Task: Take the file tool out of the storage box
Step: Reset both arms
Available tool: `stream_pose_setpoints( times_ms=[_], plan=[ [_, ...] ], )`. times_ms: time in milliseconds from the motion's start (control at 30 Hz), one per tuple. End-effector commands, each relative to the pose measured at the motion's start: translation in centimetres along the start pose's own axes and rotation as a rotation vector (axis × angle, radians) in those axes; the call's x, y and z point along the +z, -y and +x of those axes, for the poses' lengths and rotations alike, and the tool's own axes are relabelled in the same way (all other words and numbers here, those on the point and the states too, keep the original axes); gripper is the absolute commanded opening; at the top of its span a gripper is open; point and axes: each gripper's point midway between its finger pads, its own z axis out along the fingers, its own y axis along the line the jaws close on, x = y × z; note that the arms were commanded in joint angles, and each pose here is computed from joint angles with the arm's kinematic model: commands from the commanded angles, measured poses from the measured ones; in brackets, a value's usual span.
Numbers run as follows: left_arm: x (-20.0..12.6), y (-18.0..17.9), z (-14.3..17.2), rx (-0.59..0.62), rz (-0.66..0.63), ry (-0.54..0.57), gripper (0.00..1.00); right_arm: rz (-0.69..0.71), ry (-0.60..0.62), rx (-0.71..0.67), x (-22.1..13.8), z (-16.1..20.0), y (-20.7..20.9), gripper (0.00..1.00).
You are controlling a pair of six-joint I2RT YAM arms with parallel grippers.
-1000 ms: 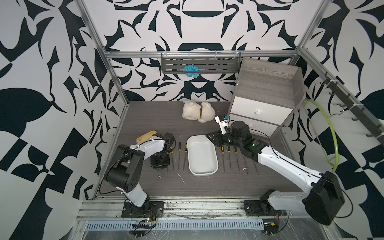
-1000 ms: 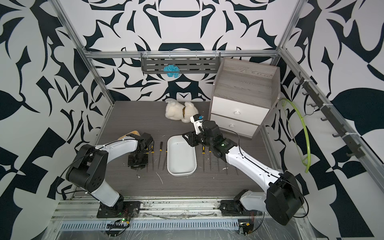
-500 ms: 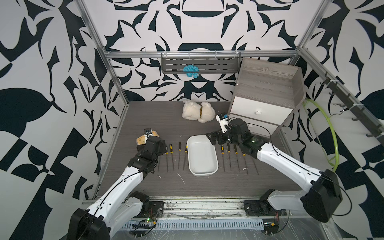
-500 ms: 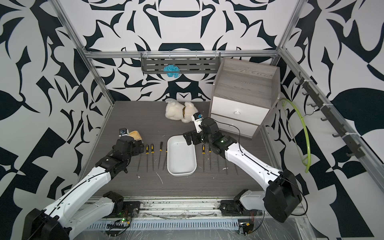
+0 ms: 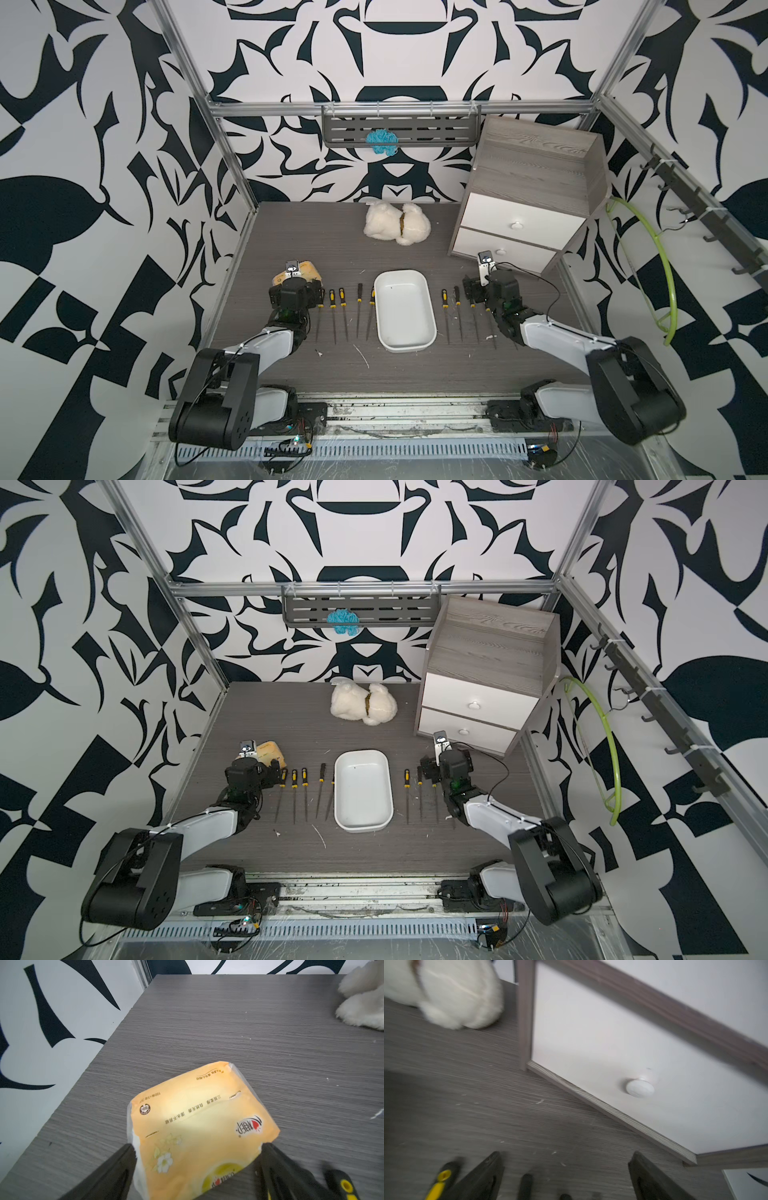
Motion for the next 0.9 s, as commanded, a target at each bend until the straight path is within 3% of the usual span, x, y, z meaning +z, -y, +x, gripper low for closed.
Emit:
stream_pose_setpoints(
  times_ms=[0, 200, 267, 333, 400, 500, 700, 833, 867],
  plan=[
    [-0.3, 0.1, -3.7, -0.053, 0.069, 0.172, 0.99, 0.033, 0.187, 0.070, -0.4, -4.8, 1.6, 1.00],
    [1.9, 0.3, -2.6, -0.076, 0.141, 0.197, 0.99, 0.026, 0.235, 0.256, -1.2, -3.8, 5.3, 1.00],
    [3.2, 0.5, -2.3, -0.068, 0.132, 0.183, 0.99, 0.021, 0.227, 0.271, -1.4, -3.4, 5.5, 1.00],
    [3.4, 0.7, -1.8, -0.070, 0.153, 0.092, 0.99, 0.045, 0.172, 0.276, -1.6, -2.3, 5.9, 1.00],
    [3.6, 0.9, -2.1, -0.063, 0.161, 0.130, 0.99, 0.068, 0.201, 0.255, -2.0, -1.6, 6.1, 0.99],
    [3.7, 0.8, -1.8, -0.065, 0.159, 0.090, 0.99, 0.111, 0.142, 0.316, -1.1, 1.3, 6.4, 0.99],
    [3.6, 0.8, -1.9, -0.064, 0.158, 0.105, 0.99, 0.042, 0.187, 0.226, -1.0, 0.6, 5.1, 1.00],
    [3.6, 0.8, -2.0, -0.064, 0.158, 0.105, 0.99, 0.071, 0.186, 0.230, 1.2, 2.4, 5.0, 0.99],
    [3.6, 0.8, -1.8, -0.063, 0.158, 0.101, 0.99, 0.131, 0.201, 0.231, 1.6, 2.2, 5.9, 0.99]
  ],
)
